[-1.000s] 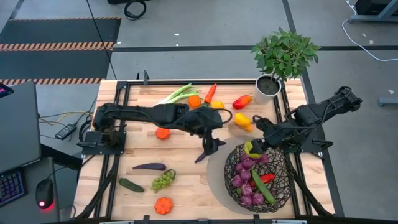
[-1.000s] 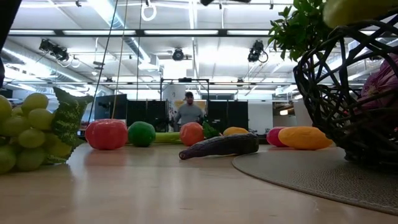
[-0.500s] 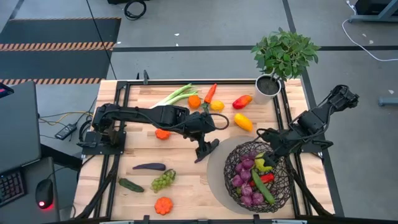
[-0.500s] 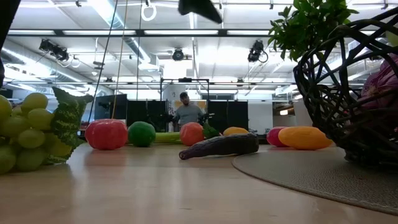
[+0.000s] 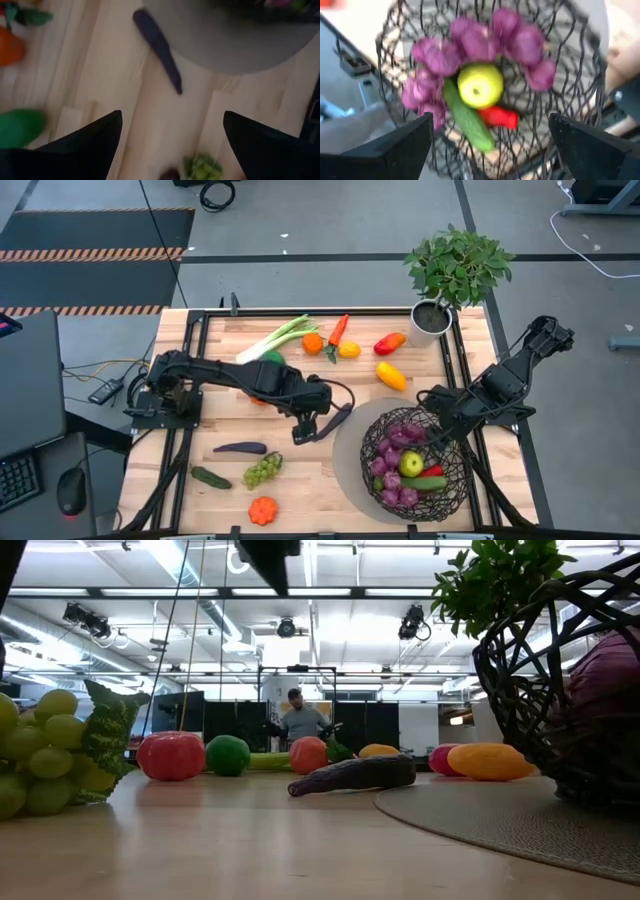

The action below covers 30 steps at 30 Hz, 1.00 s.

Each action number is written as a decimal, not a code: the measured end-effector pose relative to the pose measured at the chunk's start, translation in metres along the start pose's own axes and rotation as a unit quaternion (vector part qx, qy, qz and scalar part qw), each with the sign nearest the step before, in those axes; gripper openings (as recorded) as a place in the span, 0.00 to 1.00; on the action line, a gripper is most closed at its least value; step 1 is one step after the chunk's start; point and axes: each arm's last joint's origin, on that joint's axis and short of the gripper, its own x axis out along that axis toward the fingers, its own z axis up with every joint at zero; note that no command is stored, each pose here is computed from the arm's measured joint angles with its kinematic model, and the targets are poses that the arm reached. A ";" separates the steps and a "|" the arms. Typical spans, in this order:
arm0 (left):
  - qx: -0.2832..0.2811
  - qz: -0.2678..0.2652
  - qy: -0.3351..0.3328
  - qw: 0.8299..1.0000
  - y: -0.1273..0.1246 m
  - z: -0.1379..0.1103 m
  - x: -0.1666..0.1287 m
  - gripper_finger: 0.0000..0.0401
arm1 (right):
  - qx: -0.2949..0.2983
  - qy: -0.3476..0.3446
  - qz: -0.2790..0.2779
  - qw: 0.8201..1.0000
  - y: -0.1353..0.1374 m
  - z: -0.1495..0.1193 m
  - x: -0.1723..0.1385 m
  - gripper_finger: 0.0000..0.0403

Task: Build produce basket
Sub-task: Put the green grapes into the black basket

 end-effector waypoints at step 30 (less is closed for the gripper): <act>-0.090 0.035 0.180 0.979 -0.087 -0.109 0.035 0.83 | -0.145 -0.026 0.075 0.986 0.066 -0.015 0.053 0.98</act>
